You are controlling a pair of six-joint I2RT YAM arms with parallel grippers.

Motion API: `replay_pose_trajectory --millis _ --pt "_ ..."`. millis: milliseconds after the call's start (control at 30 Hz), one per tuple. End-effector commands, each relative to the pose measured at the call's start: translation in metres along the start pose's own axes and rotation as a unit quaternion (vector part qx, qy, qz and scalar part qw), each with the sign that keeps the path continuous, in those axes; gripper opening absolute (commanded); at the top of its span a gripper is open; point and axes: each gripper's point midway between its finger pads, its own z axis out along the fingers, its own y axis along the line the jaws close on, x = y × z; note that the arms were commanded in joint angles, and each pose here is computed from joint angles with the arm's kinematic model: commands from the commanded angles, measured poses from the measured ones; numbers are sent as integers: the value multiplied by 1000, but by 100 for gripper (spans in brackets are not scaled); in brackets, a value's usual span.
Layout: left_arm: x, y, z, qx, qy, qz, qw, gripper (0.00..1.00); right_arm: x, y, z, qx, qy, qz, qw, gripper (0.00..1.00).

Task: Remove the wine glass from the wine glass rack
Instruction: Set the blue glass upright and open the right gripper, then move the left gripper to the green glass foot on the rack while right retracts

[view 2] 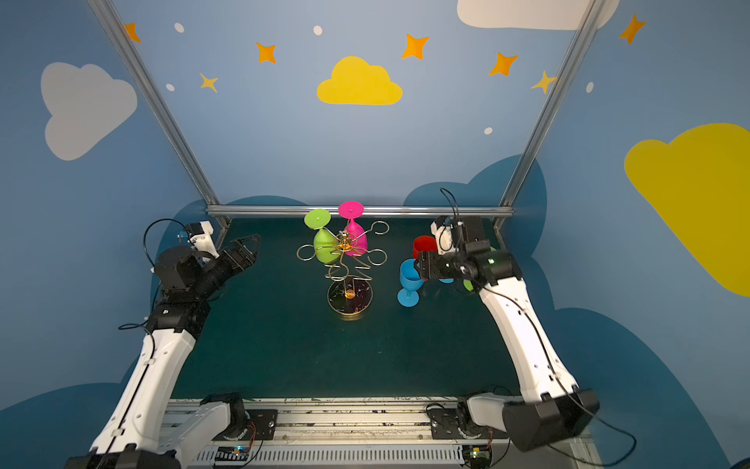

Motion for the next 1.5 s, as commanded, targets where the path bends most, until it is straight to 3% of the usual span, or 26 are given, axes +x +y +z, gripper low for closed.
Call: replay_pose_trajectory --millis 0,333,1100,1467 --pt "2 -30 1 79 36 -25 996 91 -24 18 -27 -52 -119 -5 992 81" --pt "6 -44 34 135 114 -68 982 88 11 22 -47 -69 -124 -6 990 82" --pt "43 -72 121 134 181 -39 973 81 22 24 -54 -72 -127 -16 989 82" --pt "47 -65 142 115 183 -41 976 62 24 20 -59 -57 -131 -24 989 82"
